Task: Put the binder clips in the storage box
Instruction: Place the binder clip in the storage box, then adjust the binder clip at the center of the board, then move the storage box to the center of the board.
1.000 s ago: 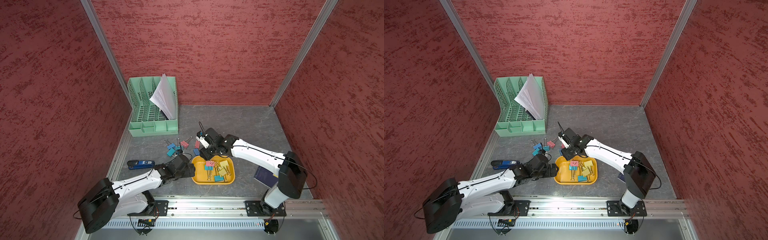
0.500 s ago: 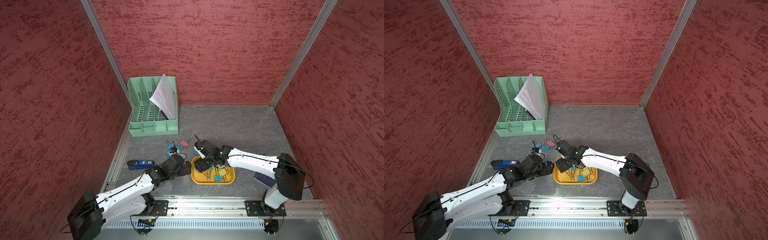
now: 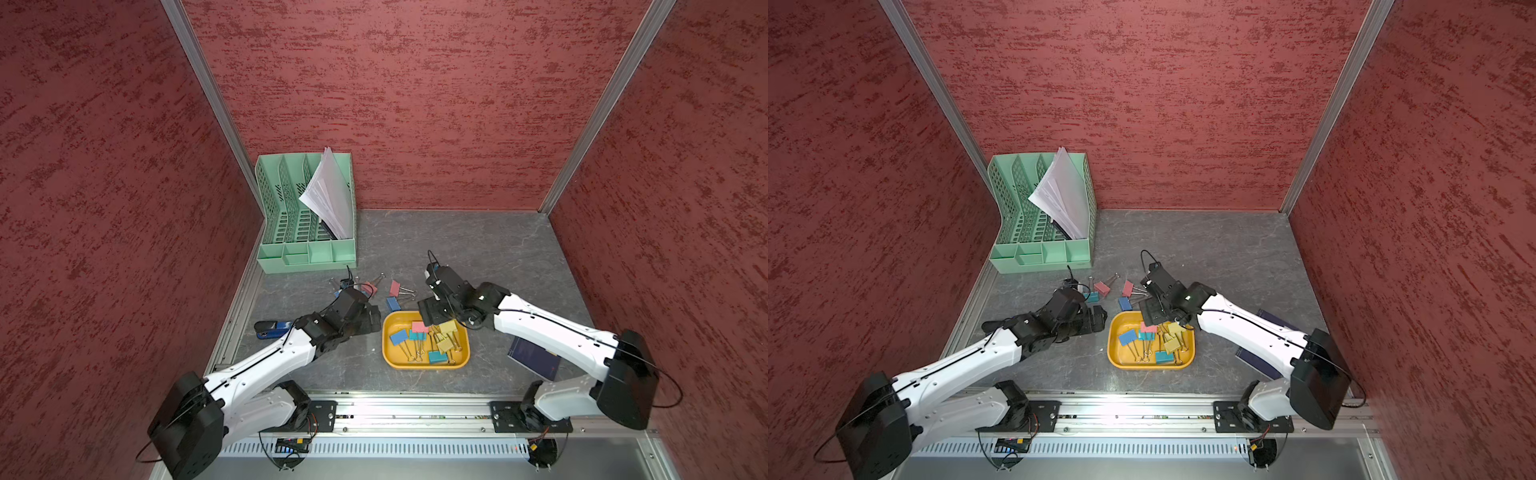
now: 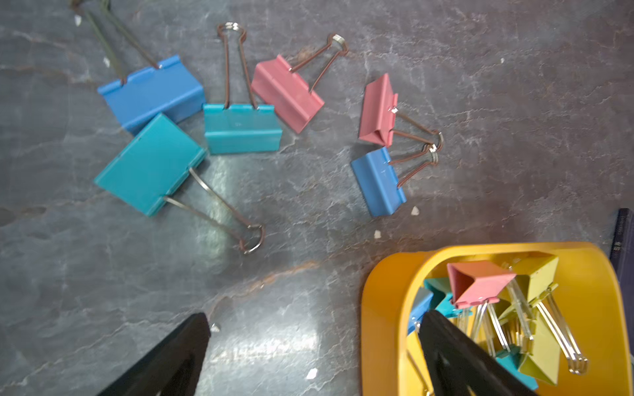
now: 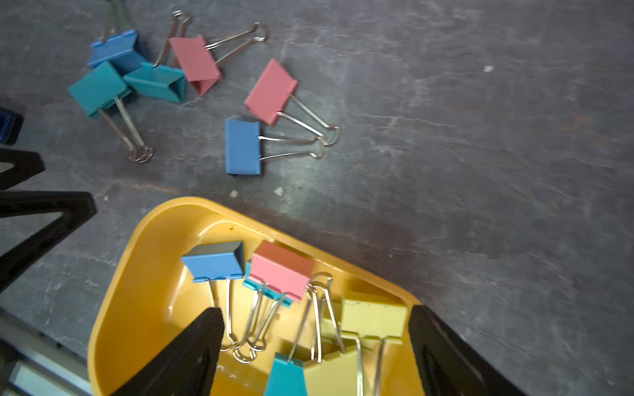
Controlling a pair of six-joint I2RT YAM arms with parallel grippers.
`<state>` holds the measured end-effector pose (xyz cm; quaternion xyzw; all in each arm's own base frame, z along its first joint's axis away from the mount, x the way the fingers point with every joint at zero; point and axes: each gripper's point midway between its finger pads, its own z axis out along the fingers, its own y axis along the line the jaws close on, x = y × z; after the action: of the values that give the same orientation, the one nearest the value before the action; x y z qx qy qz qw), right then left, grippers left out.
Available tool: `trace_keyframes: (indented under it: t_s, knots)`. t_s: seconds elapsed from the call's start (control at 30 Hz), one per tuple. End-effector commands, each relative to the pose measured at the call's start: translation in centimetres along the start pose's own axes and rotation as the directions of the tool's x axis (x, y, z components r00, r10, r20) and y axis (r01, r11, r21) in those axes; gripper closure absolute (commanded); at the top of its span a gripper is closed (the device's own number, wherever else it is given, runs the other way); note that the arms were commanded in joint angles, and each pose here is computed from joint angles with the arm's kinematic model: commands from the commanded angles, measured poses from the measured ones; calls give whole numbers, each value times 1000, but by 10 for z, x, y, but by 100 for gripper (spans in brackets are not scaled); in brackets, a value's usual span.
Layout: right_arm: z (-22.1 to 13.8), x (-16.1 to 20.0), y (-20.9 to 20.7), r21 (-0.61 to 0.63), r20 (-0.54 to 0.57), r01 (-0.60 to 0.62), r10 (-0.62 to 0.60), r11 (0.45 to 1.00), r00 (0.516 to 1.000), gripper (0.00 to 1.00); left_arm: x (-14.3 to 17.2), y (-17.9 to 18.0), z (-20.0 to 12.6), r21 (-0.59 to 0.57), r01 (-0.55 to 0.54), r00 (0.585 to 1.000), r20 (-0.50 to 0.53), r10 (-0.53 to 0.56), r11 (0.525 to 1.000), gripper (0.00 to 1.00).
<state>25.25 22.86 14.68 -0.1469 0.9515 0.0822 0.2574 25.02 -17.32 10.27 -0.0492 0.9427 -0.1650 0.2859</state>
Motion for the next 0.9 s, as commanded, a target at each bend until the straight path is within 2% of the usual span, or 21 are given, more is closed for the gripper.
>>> trace_keyframes:
  t_s: [0.0, 0.13, 0.27, 0.47, 0.6, 0.63, 0.7, 0.73, 0.77, 0.87]
  knots:
    - [1, 32, -43, 147, -79, -72, 85, 986, 993, 11, -26, -25, 7, 47, -40, 999, 4, 40, 998, 0]
    - [4, 52, -58, 170, -104, -119, 138, 978, 985, 16, -37, -39, 26, 38, -46, 998, -35, 47, 998, 1]
    - [5, 64, -69, 191, -111, -157, 180, 969, 977, 28, -40, -41, 42, 37, -29, 998, -50, 31, 999, 7]
    - [10, 78, -80, 222, -131, -185, 218, 957, 967, 35, -42, -45, 54, 53, -16, 997, -69, 19, 998, 7]
    - [25, 89, -87, 222, -151, -215, 251, 951, 956, 50, -42, -50, 65, 63, -15, 996, -87, 20, 998, 14]
    - [29, 91, -88, 222, -160, -219, 257, 950, 953, 54, -42, -51, 68, 67, -13, 996, -92, 19, 998, 18]
    - [34, 91, -87, 220, -168, -218, 257, 951, 952, 70, -40, -51, 74, 59, -11, 995, -102, 17, 998, 28]
    - [35, 92, -86, 217, -171, -218, 257, 951, 951, 78, -40, -50, 76, 51, -10, 994, -106, 16, 999, 38]
    - [36, 91, -86, 215, -170, -217, 255, 952, 952, 81, -39, -48, 79, 43, -10, 994, -111, 15, 999, 46]
    - [35, 86, -86, 216, -162, -213, 250, 953, 955, 83, -35, -44, 88, 23, -8, 991, -134, 11, 1000, 65]
